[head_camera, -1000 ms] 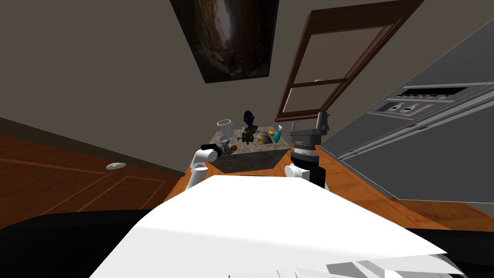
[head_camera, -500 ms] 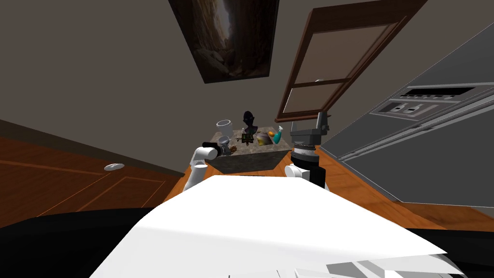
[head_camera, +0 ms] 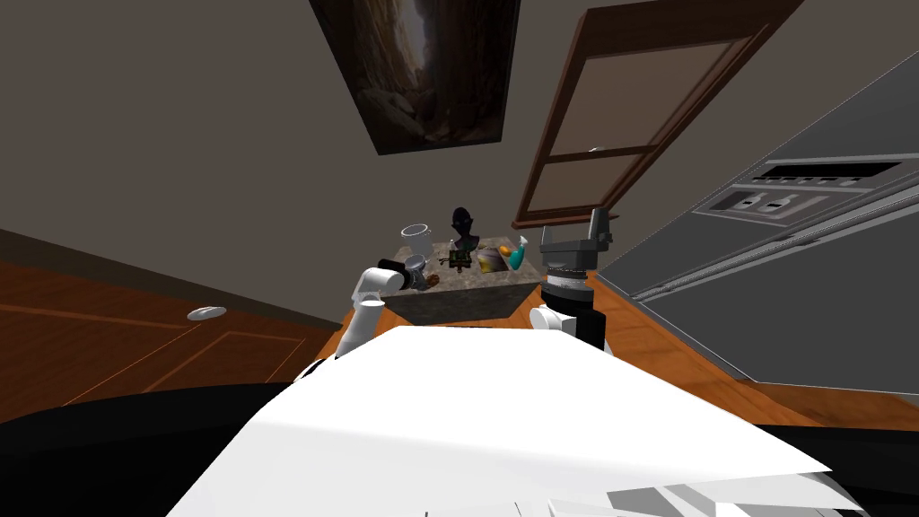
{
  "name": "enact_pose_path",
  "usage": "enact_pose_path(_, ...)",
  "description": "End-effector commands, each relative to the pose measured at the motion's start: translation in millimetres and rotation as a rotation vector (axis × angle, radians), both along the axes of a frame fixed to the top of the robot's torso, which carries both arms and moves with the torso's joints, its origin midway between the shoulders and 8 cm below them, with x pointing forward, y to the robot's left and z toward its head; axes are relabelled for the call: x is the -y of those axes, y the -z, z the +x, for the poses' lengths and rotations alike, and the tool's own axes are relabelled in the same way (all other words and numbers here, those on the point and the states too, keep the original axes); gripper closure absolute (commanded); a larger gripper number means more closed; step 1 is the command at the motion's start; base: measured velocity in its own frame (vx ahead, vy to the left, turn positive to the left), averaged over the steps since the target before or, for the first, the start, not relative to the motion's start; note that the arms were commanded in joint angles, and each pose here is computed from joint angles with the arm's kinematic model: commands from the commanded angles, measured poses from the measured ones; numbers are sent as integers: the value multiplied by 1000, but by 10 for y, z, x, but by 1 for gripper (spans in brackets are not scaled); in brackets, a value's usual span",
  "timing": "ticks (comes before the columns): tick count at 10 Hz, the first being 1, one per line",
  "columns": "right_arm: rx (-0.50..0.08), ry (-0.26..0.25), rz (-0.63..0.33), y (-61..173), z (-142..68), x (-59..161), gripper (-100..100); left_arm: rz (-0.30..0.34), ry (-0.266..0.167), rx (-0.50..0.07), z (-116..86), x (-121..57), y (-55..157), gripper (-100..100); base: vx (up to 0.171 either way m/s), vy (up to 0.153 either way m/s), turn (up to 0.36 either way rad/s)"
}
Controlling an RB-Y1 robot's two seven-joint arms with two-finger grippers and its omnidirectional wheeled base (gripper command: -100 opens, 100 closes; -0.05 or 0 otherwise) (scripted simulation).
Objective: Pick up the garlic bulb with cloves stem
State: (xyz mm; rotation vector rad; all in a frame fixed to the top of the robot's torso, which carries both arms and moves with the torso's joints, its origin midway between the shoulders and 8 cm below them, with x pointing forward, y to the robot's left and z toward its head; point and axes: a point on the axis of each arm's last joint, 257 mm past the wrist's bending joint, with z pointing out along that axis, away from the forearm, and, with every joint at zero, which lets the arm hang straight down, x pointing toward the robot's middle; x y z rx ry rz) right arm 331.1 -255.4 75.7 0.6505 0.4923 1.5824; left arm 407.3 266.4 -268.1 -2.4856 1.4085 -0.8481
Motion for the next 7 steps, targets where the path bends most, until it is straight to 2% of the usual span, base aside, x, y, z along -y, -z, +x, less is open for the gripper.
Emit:
enact_pose_path(1, 0, 0, 0, 0, 0, 0, 0, 19, -6, -27, -22, -61, -2, -100, 44, -12, 3)
enact_pose_path(3, 0, 0, 0, 0, 0, 0, 0, 22, -6, -28, -21, -65, -9, -100, 23, -6, 1)
enact_pose_path(4, 0, 0, 0, 0, 0, 0, 0, 23, -7, -31, -26, -69, -6, 0, 0, 0, 0)
enact_pose_path(5, 0, 0, 0, 0, 0, 0, 0, 24, -16, -31, 30, -129, 15, -100, -16, -10, -56)
enact_pose_path(7, 0, 0, 0, 0, 0, 0, 0, 25, -30, -26, 140, -239, 37, -100, -57, -18, -89)
